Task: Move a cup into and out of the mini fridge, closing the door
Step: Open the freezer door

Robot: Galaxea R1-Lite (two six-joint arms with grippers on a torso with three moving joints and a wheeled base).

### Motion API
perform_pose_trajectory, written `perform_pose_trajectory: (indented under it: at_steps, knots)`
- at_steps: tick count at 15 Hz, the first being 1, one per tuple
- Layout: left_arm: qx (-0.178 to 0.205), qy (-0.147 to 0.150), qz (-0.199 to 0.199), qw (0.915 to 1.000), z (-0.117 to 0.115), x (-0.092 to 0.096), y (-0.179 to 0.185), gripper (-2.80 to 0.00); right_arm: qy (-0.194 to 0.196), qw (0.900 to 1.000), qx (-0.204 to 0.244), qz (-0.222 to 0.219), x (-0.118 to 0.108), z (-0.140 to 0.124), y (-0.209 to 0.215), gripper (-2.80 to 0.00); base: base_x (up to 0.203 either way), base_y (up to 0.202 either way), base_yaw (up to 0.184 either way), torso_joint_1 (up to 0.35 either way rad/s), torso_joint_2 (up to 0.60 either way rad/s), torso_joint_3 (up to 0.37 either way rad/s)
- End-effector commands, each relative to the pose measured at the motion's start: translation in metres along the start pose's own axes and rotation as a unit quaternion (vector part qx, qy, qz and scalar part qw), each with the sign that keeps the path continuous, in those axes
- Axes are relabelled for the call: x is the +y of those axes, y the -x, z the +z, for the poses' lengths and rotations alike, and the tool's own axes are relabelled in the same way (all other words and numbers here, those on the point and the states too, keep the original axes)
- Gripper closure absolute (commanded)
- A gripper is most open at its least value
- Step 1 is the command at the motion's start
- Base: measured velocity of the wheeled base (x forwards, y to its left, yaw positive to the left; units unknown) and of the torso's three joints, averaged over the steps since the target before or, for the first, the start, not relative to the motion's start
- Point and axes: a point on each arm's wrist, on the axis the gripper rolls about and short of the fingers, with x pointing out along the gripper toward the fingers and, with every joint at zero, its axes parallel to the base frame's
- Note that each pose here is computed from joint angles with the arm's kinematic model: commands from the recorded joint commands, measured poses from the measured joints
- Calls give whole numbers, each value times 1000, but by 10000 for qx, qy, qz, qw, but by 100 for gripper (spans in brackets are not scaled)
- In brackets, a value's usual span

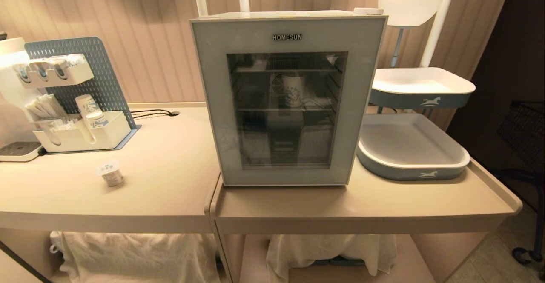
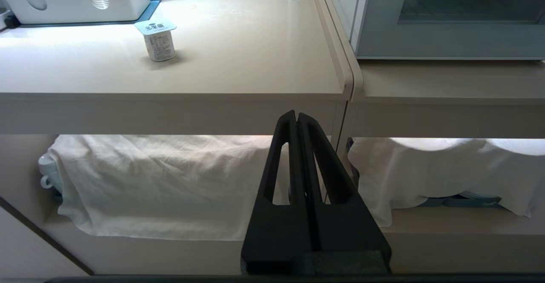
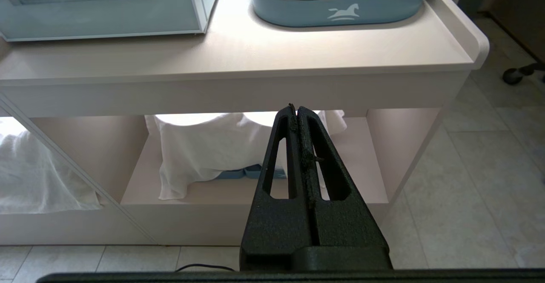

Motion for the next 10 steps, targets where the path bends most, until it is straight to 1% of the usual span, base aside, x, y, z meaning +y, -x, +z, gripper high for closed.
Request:
perform_pose_trajectory:
  at_steps: [1,5,6,7,8,9,10]
  knots:
    - [-2,0,0,10000,0,0,0,0,-8,10000,22,2,0,0,0,0,0,0,0,0,0,0]
    - [0,6,0,10000,0,0,0,0,-8,10000,22,2,0,0,0,0,0,0,0,0,0,0]
    - [-17,-42,35,10000,1,0,0,0,-8,10000,22,2,0,0,0,0,0,0,0,0,0,0]
    - [-179,-160,61,9997,8,0,2,0,-8,10000,22,2,0,0,0,0,0,0,0,0,0,0]
    - [-413,-255,93,9988,22,0,6,0,-8,10000,22,2,0,0,0,0,0,0,0,0,0,0]
    - [-660,-301,136,9973,46,0,15,0,-8,10000,22,2,0,0,0,0,0,0,0,0,0,0]
    - [-851,-320,179,9957,75,0,26,0,0,10000,22,2,0,0,0,0,0,0,0,0,0,0]
